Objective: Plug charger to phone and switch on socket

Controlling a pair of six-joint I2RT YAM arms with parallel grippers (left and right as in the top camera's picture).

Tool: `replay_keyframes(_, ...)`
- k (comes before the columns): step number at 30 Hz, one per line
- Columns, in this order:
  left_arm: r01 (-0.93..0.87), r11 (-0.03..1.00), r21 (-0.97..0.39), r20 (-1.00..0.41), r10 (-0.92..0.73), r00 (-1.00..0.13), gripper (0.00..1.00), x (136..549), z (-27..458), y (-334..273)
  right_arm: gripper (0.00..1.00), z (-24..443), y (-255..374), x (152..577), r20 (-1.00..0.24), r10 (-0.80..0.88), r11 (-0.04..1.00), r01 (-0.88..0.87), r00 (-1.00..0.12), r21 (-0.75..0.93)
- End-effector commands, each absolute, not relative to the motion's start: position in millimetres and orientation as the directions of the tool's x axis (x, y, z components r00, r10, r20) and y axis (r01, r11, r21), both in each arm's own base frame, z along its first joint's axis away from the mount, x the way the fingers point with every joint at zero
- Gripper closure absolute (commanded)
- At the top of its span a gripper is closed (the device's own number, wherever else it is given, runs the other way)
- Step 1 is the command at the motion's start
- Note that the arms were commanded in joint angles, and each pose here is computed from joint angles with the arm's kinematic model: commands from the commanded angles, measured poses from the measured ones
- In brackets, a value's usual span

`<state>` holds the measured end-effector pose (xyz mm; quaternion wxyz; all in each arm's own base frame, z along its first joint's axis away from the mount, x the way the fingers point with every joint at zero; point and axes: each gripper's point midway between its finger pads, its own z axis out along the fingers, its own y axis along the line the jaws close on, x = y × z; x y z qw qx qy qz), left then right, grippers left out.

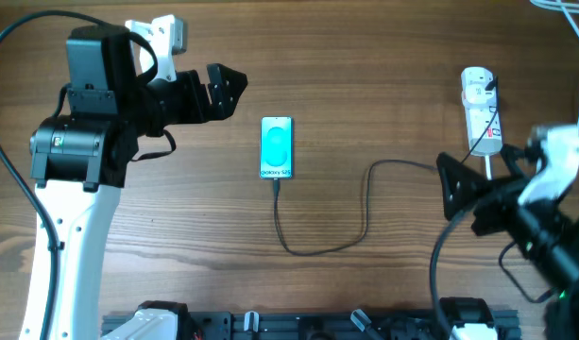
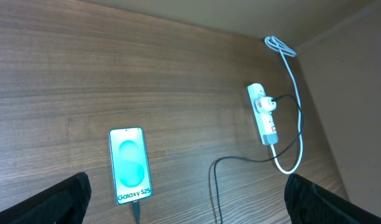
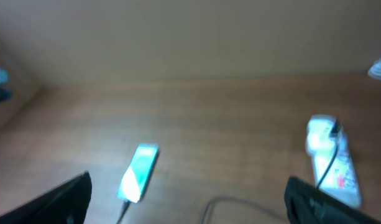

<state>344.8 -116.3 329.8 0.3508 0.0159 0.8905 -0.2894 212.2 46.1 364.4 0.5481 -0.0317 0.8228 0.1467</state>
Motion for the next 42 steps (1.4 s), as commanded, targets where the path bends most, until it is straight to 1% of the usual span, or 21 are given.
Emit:
replay_keyframes(1, 0.229, 0.837, -0.497, -0.636, -0.172, -0.752, 0.00, 346.6, 328.3, -114.6, 0.00, 335.4, 27.1, 211.4, -0.938, 0.111, 0.981, -0.118, -0.329, 0.157)
replay_keyframes(5, 0.229, 0.837, -0.497, -0.636, -0.172, -0.752, 0.00, 346.6, 328.4, -114.6, 0.00, 313.0, 21.4, 211.8, -0.971, 0.107, 0.986, -0.104, -0.214, 0.131)
replay_keyframes(11, 0.229, 0.837, -0.497, -0.636, -0.172, -0.752, 0.00, 346.6, 328.3, -114.6, 0.00, 312.0, 21.4, 218.6, -0.993, 0.102, 0.986, -0.136, 0.064, 0.093)
replay_keyframes(19, 0.229, 0.837, -0.497, -0.636, -0.172, -0.752, 0.00, 346.6, 328.4, -114.6, 0.00, 315.5, 21.4, 214.7, -0.959, 0.099, 0.987, -0.152, 0.267, 0.060)
replay_keyframes(27, 0.229, 0.837, -0.497, -0.636, -0.172, -0.752, 0.00, 346.6, 328.3, -114.6, 0.00, 311.8, 22.9, 212.9, -0.911, 0.100, 0.985, -0.168, 0.401, 0.035)
replay_keyframes(30, 0.229, 0.837, -0.497, -0.636, -0.172, -0.752, 0.00, 346.6, 328.3, -114.6, 0.00, 306.3, 23.6, 212.9, -0.900, 0.100, 0.985, -0.172, 0.424, 0.028)
replay_keyframes(36, 0.229, 0.837, -0.497, -0.636, -0.172, -0.752, 0.00, 346.6, 328.4, -114.6, 0.00, 290.5, 23.4, 219.3, -0.914, 0.104, 0.984, -0.172, 0.391, 0.038)
replay_keyframes(39, 0.229, 0.837, -0.497, -0.636, -0.172, -0.752, 0.00, 346.6, 328.3, -114.6, 0.00, 267.4, 23.3, 227.4, -0.932, 0.105, 0.984, -0.170, 0.347, 0.047)
replay_keyframes(42, 0.229, 0.837, -0.497, -0.636, -0.172, -0.752, 0.00, 346.6, 328.3, -114.6, 0.00, 247.0, 24.2, 234.0, -0.954, 0.106, 0.984, -0.170, 0.279, 0.060)
